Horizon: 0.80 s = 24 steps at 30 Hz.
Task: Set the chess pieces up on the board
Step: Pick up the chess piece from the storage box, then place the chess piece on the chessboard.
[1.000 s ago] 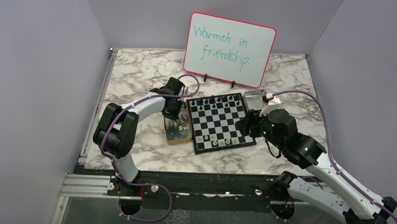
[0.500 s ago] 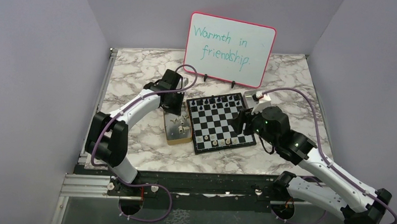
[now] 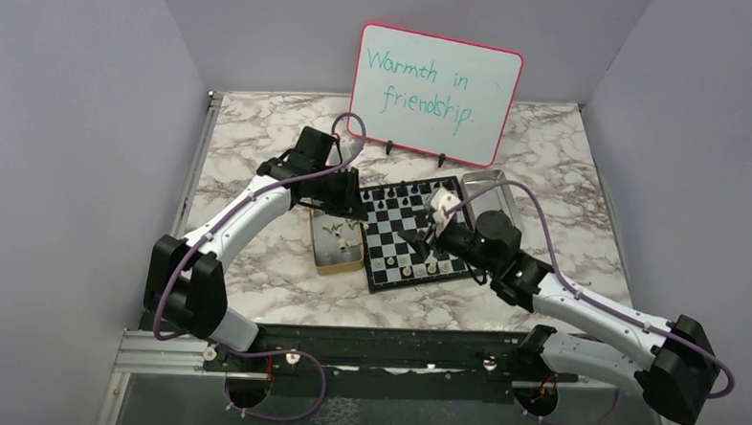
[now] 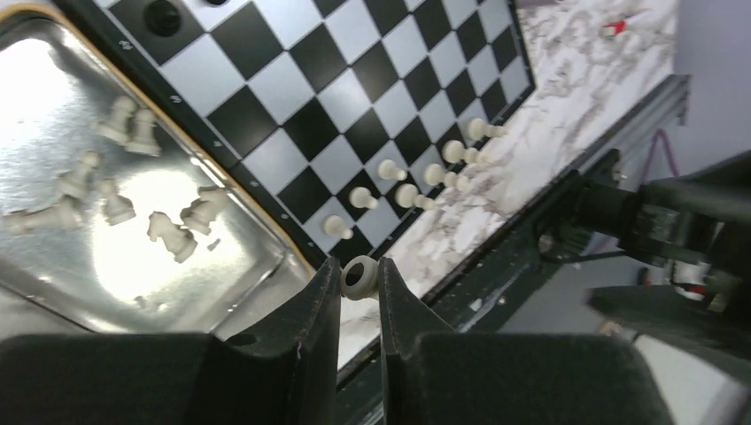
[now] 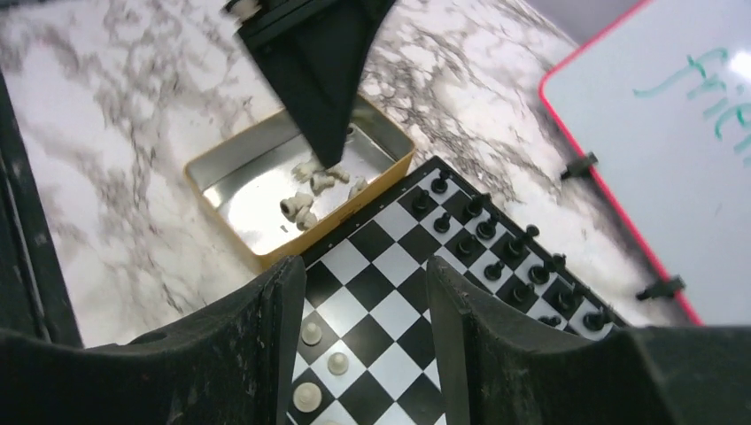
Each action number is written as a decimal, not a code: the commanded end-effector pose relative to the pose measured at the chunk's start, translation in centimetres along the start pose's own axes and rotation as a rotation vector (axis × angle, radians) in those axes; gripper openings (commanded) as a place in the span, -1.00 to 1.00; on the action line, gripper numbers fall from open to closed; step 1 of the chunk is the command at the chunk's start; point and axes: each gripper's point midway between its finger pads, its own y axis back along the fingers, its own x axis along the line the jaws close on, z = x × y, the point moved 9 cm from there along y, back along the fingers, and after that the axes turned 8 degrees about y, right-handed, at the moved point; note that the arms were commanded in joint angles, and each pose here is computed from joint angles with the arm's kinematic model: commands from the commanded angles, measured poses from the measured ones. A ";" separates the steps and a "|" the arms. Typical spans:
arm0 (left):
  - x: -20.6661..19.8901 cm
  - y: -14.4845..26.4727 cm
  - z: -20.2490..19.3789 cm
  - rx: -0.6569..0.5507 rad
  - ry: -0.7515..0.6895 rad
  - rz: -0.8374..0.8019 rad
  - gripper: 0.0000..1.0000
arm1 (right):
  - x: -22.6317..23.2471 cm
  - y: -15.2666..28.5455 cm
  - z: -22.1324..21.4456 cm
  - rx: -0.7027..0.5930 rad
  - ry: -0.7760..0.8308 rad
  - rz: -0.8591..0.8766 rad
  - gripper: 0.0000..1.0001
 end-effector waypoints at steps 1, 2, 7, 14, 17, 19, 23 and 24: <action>-2.2 1.1 -0.4 0.006 0.059 -0.208 -0.97 | 1.1 -1.0 0.7 -0.242 0.430 0.087 0.13; -2.4 1.0 -0.5 0.010 0.080 -0.233 -0.97 | 1.2 -1.1 0.7 -0.261 0.452 0.090 0.13; -2.8 0.8 -1.0 0.050 0.143 -0.337 -0.96 | 1.9 -1.7 0.9 -0.326 0.523 0.121 0.08; -2.9 0.6 -1.2 0.048 0.172 -0.362 -0.97 | 3.2 -3.4 -0.5 -0.295 0.649 0.197 0.05; -2.9 0.6 -1.4 0.060 0.189 -0.377 -0.97 | 3.4 -3.7 -0.7 -0.297 0.678 0.190 0.03; -2.9 0.6 -1.6 0.068 0.193 -0.385 -0.97 | 3.4 -3.9 -0.7 -0.295 0.685 0.179 -0.04; -2.7 0.5 -1.9 0.070 0.202 -0.385 -0.97 | 3.4 -4.3 -0.7 -0.299 0.704 0.162 -0.20; -2.7 0.5 -2.0 0.070 0.208 -0.384 -0.97 | 3.4 -4.3 -0.8 -0.299 0.705 0.159 -0.24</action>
